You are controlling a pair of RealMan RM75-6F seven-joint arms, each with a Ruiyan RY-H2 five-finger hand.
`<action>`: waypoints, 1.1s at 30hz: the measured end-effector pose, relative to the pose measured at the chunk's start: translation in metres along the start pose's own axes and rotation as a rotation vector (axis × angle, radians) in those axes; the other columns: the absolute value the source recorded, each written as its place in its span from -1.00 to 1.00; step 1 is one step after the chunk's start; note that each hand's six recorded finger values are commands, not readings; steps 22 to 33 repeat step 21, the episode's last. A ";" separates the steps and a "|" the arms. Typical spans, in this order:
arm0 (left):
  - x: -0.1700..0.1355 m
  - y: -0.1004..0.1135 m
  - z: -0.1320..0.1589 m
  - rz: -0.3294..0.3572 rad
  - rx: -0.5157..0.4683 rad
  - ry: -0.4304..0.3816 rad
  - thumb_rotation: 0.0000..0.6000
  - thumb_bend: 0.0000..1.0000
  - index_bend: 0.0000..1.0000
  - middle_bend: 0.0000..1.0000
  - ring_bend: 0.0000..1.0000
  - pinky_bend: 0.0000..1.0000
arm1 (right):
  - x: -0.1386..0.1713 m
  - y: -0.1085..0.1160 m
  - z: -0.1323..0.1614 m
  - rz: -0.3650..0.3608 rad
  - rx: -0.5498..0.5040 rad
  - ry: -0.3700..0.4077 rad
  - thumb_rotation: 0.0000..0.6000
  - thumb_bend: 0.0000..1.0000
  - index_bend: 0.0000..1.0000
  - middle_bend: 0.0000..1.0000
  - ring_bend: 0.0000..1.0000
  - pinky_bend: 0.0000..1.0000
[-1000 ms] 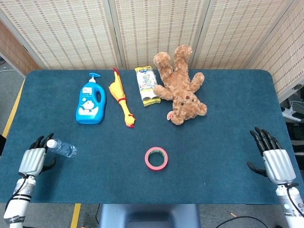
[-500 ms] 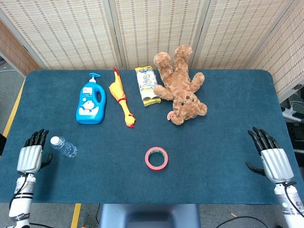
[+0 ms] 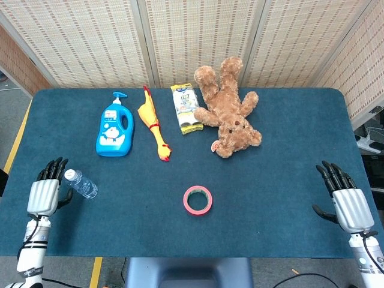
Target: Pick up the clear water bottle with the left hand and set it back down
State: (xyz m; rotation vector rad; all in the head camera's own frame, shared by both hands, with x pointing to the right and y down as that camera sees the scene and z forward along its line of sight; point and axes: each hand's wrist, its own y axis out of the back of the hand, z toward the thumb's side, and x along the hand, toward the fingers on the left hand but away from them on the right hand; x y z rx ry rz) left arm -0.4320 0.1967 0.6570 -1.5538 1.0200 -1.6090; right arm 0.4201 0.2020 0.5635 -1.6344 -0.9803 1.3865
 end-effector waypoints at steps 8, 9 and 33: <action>0.002 -0.005 -0.024 -0.023 0.081 0.053 1.00 -0.24 -1.00 -1.00 -1.00 -0.67 | -0.001 0.000 0.000 0.002 0.001 -0.003 1.00 -0.80 -1.00 -1.00 -1.00 -0.66; 0.002 -0.005 -0.025 -0.024 0.084 0.055 1.00 -0.23 -1.00 -1.00 -1.00 -0.67 | -0.001 -0.001 0.000 0.003 0.002 -0.003 1.00 -0.80 -1.00 -1.00 -1.00 -0.66; -0.004 -0.001 -0.066 -0.006 0.246 0.133 1.00 -0.23 -1.00 -1.00 -1.00 -0.67 | -0.003 -0.004 0.002 0.010 0.014 -0.007 1.00 -0.80 -1.00 -1.00 -1.00 -0.66</action>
